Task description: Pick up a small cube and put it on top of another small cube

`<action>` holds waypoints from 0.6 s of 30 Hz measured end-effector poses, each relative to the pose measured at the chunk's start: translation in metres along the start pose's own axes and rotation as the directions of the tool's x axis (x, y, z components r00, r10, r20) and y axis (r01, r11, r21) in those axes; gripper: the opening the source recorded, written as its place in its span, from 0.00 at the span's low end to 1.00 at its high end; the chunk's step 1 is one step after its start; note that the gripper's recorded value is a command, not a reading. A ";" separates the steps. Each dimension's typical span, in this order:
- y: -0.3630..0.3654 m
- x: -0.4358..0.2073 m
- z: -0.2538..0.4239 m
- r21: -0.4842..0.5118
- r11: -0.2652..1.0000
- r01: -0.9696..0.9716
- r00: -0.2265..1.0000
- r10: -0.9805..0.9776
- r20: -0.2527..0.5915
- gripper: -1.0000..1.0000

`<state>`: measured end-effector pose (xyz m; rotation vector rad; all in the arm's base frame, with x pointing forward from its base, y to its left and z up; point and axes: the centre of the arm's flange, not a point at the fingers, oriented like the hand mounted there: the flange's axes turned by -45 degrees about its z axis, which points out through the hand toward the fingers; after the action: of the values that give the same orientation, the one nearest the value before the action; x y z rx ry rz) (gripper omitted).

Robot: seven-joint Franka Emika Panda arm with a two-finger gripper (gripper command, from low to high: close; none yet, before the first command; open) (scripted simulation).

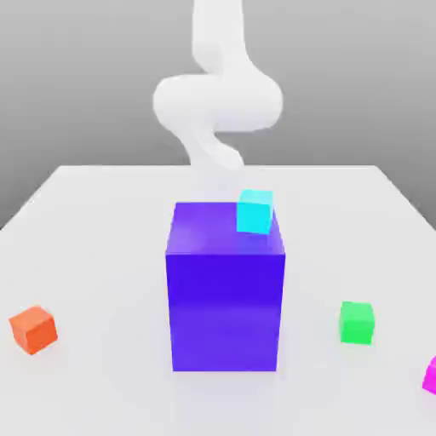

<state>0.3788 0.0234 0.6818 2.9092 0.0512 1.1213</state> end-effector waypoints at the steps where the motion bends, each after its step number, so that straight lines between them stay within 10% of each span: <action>1: -0.011 0.001 0.019 -0.002 1.000 0.024 0.999 -0.024 0.028 0.50; 18: -0.203 -0.099 0.278 0.174 0.902 0.395 0.822 -0.431 0.373 0.50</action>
<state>0.4873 0.2194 0.4027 2.9226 0.7040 0.4500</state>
